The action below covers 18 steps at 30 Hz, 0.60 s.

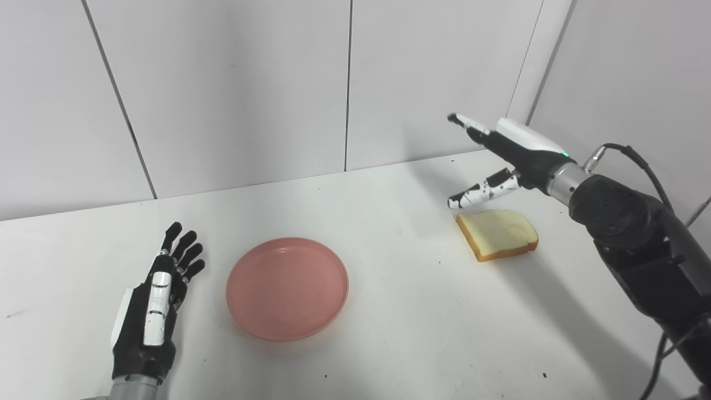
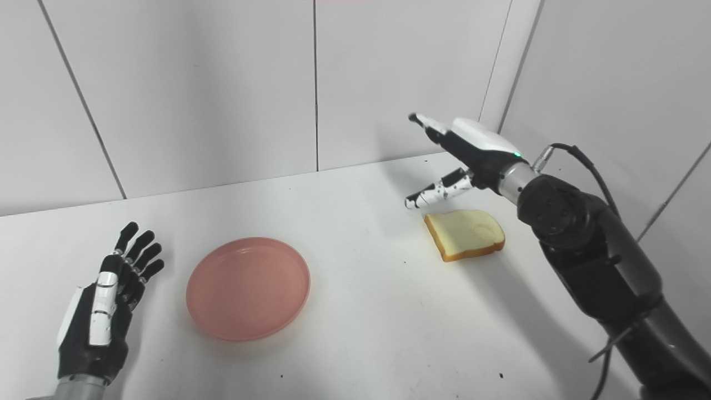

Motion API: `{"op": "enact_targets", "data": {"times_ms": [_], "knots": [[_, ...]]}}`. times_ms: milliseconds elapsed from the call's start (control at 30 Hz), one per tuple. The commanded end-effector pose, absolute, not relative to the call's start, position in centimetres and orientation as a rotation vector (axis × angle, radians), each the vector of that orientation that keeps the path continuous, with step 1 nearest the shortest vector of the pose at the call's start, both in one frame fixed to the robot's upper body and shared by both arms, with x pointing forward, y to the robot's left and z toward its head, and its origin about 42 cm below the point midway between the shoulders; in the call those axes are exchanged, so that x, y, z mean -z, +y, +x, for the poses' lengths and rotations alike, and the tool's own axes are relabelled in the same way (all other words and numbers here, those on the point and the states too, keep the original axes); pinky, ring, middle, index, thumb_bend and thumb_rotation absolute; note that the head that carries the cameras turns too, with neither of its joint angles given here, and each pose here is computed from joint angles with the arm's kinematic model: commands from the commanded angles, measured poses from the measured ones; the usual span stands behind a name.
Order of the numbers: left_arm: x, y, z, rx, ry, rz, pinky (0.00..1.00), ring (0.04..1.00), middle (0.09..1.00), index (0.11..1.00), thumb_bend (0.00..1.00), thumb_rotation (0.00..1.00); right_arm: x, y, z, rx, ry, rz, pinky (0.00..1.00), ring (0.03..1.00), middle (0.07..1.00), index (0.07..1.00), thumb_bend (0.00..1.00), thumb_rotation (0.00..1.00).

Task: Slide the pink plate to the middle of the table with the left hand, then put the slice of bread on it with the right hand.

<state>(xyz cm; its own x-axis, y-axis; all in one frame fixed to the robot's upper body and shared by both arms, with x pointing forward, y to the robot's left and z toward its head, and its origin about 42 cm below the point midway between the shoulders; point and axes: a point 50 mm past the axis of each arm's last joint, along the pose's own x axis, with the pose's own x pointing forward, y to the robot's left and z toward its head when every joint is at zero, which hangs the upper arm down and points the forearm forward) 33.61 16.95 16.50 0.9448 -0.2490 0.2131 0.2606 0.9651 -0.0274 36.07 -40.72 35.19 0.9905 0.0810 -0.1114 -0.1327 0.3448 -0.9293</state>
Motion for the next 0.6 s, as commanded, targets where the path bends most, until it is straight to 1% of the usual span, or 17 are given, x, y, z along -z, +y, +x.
{"op": "enact_targets", "data": {"times_ms": [0, 100, 133, 267, 367, 433, 567], "knots": [[-18.1, 17.1, 33.8, 0.27, -0.273, -0.061, 0.89, 0.919, 0.935, 0.936, 0.59, 1.0, -37.8, -41.8, 36.0, -0.086, 0.049, -1.278, 0.94, 1.0, 1.0, 1.0, 1.0, 0.39], [-18.2, 17.1, 33.7, 0.275, -0.272, -0.064, 0.89, 0.922, 0.938, 0.938, 0.59, 1.0, -37.6, -43.2, 36.2, -0.104, 0.108, -1.343, 0.92, 1.0, 1.0, 1.0, 1.0, 0.37], [-18.2, 17.1, 33.7, 0.275, -0.271, -0.067, 0.89, 0.921, 0.937, 0.937, 0.59, 1.0, -37.6, -43.4, 36.3, -0.111, 0.124, -1.361, 0.93, 1.0, 1.0, 1.0, 1.0, 0.37], [-18.4, 17.1, 33.7, 0.279, -0.266, -0.079, 0.91, 0.923, 0.938, 0.939, 0.61, 1.0, -37.2, -44.4, 36.9, -0.115, 0.176, -1.375, 0.92, 1.0, 1.0, 1.0, 1.0, 0.34], [-18.5, 17.1, 33.6, 0.281, -0.265, -0.08, 0.91, 0.923, 0.939, 0.938, 0.61, 1.0, -37.0, -44.4, 37.1, -0.141, 0.218, -1.424, 0.92, 1.0, 1.0, 1.0, 1.0, 0.33], [-18.6, 17.2, 33.6, 0.281, -0.265, -0.079, 0.91, 0.925, 0.939, 0.937, 0.61, 1.0, -36.7, -44.3, 37.2, -0.157, 0.236, -1.458, 0.91, 1.0, 1.0, 1.0, 1.0, 0.36], [-18.6, 17.4, 33.5, 0.279, -0.259, -0.081, 0.91, 0.924, 0.938, 0.937, 0.61, 1.0, -36.0, -44.2, 37.6, -0.175, 0.269, -1.475, 0.93, 1.0, 1.0, 1.0, 1.0, 0.35]]}}
